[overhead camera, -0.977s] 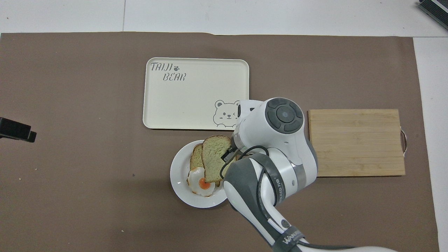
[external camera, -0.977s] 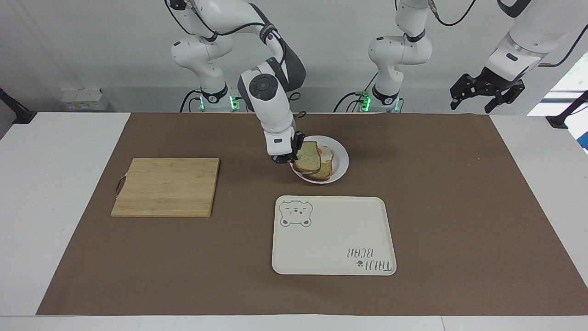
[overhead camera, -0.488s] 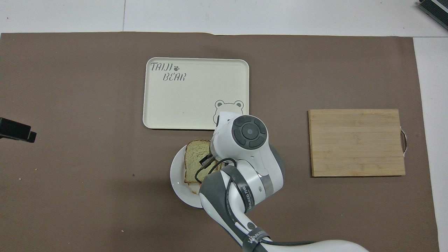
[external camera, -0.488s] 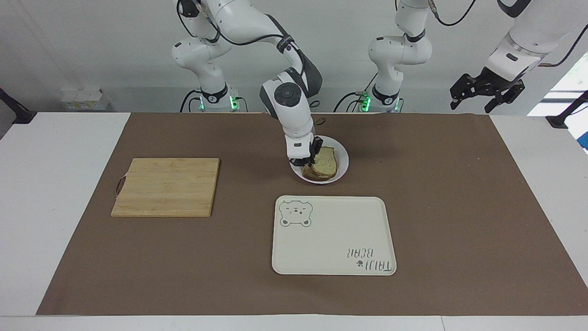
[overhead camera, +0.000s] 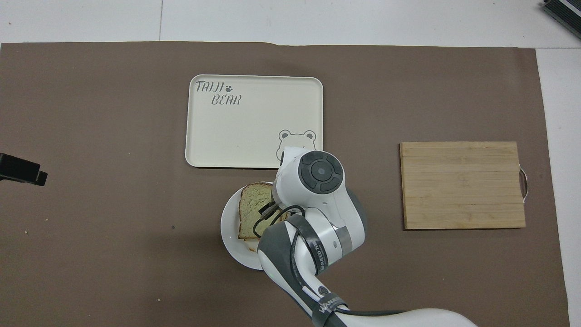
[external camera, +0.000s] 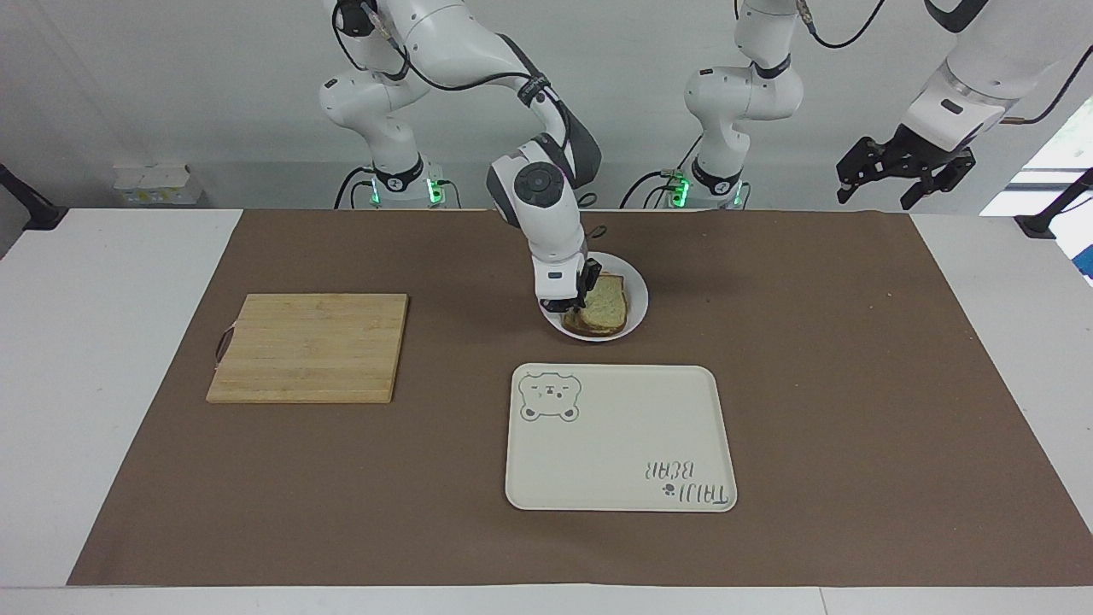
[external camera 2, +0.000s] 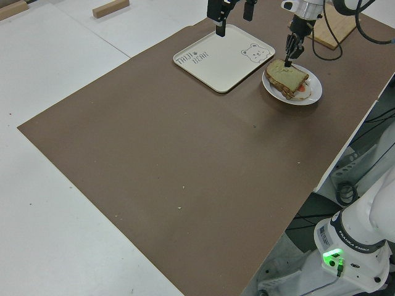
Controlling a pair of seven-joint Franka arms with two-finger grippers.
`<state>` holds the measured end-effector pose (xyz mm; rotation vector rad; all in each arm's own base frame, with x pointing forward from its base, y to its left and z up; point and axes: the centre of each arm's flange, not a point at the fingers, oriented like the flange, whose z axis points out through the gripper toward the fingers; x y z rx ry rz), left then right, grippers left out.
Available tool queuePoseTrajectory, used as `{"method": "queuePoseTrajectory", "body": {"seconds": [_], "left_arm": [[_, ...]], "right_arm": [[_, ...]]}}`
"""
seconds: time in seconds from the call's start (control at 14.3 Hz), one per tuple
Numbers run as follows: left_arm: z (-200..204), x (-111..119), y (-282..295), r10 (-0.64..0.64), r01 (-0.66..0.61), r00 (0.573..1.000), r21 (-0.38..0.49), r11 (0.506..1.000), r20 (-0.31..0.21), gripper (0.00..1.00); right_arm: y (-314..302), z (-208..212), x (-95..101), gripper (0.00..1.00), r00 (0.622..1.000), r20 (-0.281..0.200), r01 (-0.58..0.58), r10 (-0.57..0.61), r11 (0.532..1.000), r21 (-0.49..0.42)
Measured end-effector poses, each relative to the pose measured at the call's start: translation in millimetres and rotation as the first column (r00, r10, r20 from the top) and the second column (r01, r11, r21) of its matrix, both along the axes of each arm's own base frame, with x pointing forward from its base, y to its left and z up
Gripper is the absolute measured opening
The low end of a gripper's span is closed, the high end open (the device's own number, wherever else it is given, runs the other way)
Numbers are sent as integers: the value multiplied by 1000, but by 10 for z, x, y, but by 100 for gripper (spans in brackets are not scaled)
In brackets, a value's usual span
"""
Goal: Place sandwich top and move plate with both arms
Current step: 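Lay the bread onto the egg and open the right gripper, then withdraw the right gripper while the left gripper reaches the plate rim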
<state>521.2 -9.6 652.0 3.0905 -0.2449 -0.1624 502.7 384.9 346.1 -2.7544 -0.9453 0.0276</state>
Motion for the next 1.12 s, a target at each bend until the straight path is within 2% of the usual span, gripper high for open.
{"method": "queuePoseTrajectory", "body": {"seconds": [0.28, 0.35, 0.56, 0.7, 0.91, 1.12], "left_arm": [[-1, 0, -1, 0, 0, 1000, 0, 1000, 0, 100], [-7, -2, -5, -1, 1, 1000, 0, 1000, -2, 100], [-59, -31, -26, -6, 6, 1000, -2, 1000, -11, 100], [-92, -43, -53, -8, 8, 1000, -24, 1000, 1, 100], [-152, -40, -92, 6, 0, 999, -105, 995, 52, 100], [-274, -140, -146, 23, -11, 998, -195, 981, 63, 100]], "right_arm": [[-94, 100, 106, 61, 1000, 19, 16, -17, 1000, 8], [-178, 193, 170, 73, 999, 28, 32, -32, 999, 14], [-702, 564, 418, 100, 994, 27, 107, -108, 994, 27], [-1088, 824, 539, 100, 987, 28, 156, -158, 987, 38], [-1491, 1064, 655, 100, 978, 9, 209, -209, 977, 38], [-1939, 1175, 809, 100, 962, 5, 272, -272, 962, 30]]}}
